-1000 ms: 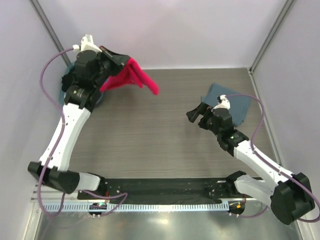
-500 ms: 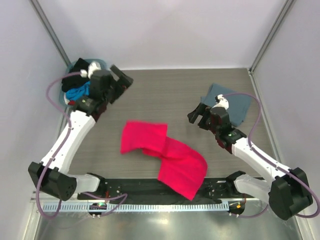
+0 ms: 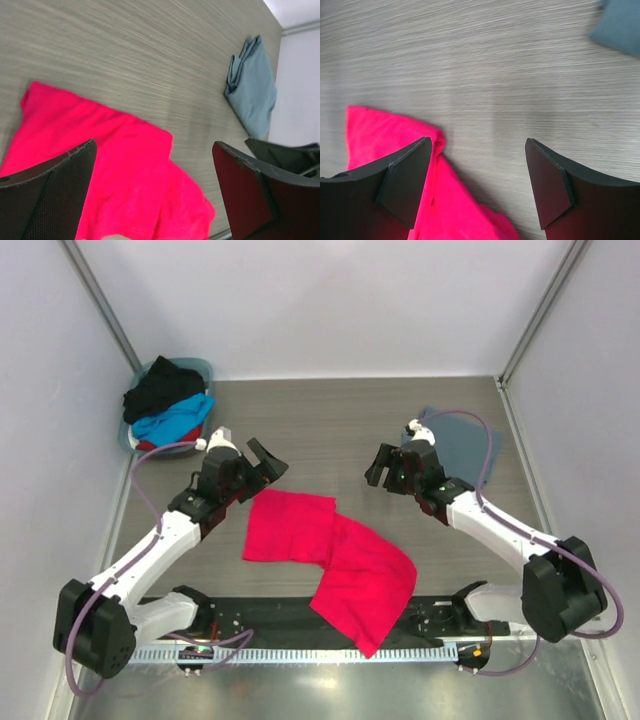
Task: Fold and stack the t-shirts
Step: Move the tshirt to the center of the board
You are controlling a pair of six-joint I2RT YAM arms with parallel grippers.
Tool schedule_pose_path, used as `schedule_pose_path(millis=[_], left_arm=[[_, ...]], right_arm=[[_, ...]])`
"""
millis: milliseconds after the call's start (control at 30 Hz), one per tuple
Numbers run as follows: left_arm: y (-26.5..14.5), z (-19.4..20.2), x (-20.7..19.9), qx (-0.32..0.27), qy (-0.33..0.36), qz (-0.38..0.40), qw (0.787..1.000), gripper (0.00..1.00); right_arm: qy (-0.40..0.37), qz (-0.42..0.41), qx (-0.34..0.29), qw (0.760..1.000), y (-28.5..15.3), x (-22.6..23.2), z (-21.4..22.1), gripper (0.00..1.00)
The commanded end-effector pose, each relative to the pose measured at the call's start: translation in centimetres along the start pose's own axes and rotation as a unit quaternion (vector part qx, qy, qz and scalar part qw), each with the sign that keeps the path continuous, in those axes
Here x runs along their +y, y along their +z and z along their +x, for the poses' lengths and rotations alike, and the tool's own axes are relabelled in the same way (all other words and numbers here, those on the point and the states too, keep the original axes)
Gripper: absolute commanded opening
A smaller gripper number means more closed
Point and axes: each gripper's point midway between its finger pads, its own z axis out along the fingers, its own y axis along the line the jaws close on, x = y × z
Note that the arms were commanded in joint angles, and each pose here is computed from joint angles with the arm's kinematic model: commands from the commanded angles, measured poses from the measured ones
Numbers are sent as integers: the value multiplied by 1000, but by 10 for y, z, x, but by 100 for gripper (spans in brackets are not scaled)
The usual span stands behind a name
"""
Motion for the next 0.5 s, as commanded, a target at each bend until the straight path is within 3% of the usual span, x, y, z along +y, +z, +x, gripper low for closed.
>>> schedule_pose_path(millis=[0, 67, 167, 467], left_arm=[[10, 4, -8, -5, 71, 50, 996, 98], [-3, 0, -28, -6, 87, 100, 991, 97], [-24, -4, -41, -54, 125, 113, 984, 97], [-26, 2, -41, -37, 137, 117, 983, 98]], right_arm=[[-17, 76, -34, 996, 10, -23, -17, 82], [-15, 95, -35, 995, 23, -29, -22, 80], [-13, 143, -23, 989, 49, -44, -28, 79], [-4, 225, -23, 974, 114, -76, -69, 74]])
